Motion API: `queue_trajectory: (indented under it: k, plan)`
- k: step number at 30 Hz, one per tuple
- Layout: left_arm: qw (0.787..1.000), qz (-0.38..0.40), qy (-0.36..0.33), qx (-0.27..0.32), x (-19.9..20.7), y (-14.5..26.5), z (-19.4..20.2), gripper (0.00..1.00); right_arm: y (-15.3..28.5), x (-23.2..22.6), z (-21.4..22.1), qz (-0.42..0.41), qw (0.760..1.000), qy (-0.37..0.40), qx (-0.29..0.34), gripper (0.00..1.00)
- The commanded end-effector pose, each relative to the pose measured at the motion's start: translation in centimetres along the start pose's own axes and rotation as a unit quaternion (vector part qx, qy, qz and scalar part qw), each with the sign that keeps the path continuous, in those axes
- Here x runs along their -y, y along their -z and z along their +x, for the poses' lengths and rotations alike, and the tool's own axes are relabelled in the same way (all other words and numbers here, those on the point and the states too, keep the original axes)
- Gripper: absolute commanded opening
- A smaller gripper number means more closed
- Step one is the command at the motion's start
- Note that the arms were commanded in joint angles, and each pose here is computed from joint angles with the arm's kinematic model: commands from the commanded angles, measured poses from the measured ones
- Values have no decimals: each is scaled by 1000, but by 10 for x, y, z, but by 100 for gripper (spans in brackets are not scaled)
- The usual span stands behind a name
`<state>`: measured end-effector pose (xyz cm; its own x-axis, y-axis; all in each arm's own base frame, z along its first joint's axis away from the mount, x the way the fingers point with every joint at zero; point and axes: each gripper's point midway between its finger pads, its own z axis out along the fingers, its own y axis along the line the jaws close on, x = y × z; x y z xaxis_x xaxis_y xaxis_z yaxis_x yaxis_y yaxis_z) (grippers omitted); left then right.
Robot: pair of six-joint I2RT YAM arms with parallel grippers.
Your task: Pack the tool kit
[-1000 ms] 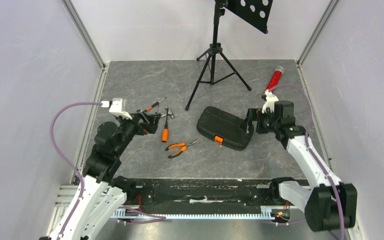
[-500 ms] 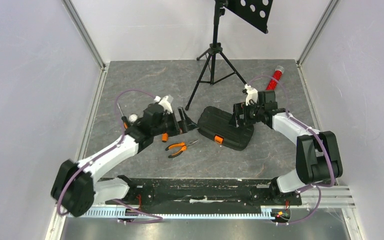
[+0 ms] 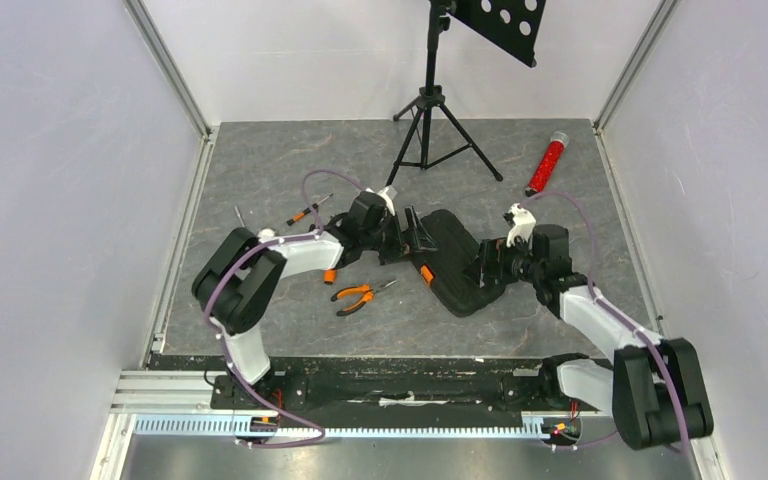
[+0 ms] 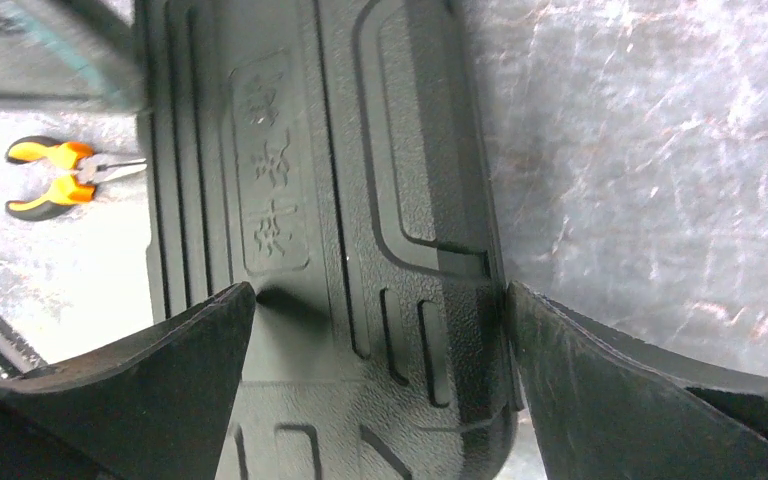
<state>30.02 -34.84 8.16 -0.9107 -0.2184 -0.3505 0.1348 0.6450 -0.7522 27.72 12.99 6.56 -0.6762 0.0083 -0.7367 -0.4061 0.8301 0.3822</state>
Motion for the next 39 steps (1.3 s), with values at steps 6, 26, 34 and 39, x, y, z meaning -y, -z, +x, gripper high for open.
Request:
queue_trajectory:
  k: [6,26,34,39]
  plan:
    - [995,90,-29,13,64,-21,-28,99,23,-27,33,-35,998,-60,7,98]
    - [996,54,63,31,22,10,7,86,-18,-5,-54,-52,996,-56,40,92]
    - [995,58,75,23,14,-1,15,85,-30,16,7,-45,991,-126,-9,75]
    - [995,60,76,26,13,0,16,85,-25,21,30,-57,983,-177,-1,55]
